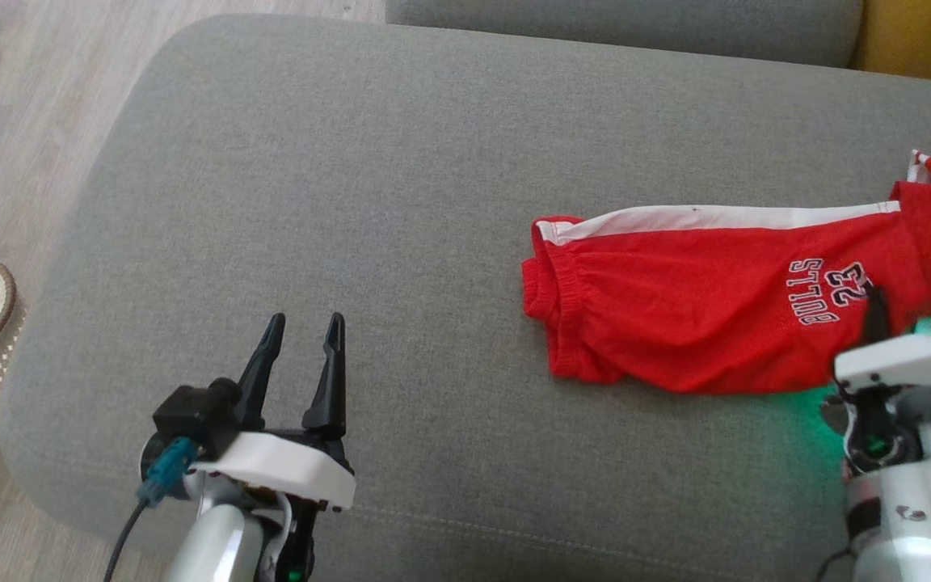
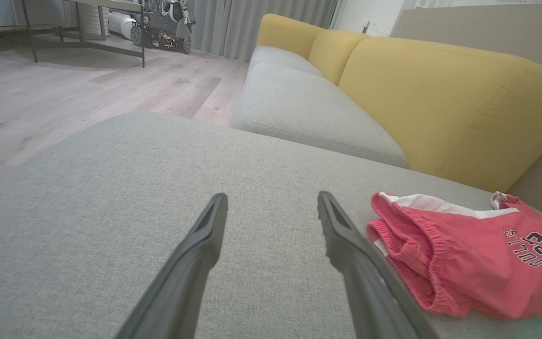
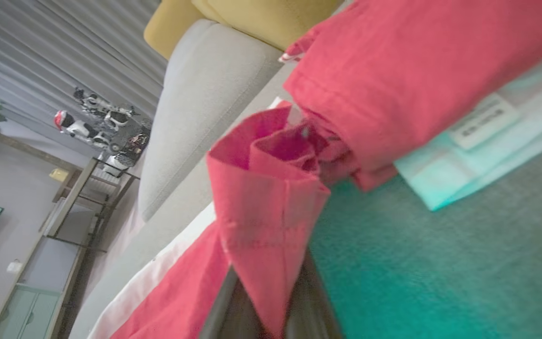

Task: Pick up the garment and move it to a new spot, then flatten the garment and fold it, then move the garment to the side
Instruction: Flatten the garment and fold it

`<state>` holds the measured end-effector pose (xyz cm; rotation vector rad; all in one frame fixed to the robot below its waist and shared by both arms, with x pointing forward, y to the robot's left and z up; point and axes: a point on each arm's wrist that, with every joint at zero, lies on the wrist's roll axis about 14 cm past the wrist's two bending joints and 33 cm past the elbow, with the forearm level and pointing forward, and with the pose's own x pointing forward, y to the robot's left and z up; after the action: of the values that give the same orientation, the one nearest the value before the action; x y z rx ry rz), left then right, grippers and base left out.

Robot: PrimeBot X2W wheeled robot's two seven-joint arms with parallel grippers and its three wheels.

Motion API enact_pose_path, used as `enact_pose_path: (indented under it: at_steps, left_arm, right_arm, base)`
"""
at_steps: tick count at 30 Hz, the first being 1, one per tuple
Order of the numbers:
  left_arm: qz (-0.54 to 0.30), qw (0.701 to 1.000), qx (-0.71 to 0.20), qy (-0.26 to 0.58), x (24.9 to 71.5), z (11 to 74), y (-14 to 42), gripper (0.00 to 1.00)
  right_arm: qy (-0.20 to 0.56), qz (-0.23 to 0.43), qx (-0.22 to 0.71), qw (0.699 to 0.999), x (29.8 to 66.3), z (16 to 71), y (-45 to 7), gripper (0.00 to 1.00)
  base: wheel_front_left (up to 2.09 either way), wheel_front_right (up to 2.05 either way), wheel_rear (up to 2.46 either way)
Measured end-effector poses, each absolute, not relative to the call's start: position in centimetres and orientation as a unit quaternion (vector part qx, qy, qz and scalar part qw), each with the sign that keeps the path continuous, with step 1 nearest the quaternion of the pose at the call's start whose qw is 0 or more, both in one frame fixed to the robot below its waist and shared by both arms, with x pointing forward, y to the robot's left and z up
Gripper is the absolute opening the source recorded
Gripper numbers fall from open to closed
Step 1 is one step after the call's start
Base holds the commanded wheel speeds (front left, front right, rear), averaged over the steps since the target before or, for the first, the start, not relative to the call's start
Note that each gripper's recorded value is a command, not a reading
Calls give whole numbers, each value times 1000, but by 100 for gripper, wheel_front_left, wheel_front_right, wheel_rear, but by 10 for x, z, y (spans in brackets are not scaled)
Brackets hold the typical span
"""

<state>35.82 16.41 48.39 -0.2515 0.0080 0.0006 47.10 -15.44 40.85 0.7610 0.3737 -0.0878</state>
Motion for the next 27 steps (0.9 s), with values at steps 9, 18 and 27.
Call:
enact_pose_path:
  at_steps: [9, 18, 27]
  left_arm:
    - [6, 992, -125, -2, 352, 487, 169, 100]
    - [21, 992, -124, -6, 340, 489, 178, 100]
    - [34, 992, -125, -1, 330, 485, 184, 100]
  right_arm:
    - [117, 83, 402, 905, 486, 470, -78, 0]
    - [163, 227, 385, 879, 436, 476, 15, 0]
    - [219, 281, 318, 879, 410, 448, 51, 0]
  base:
    - [0, 0, 0]
    - [0, 0, 0]
    - [0, 0, 0]
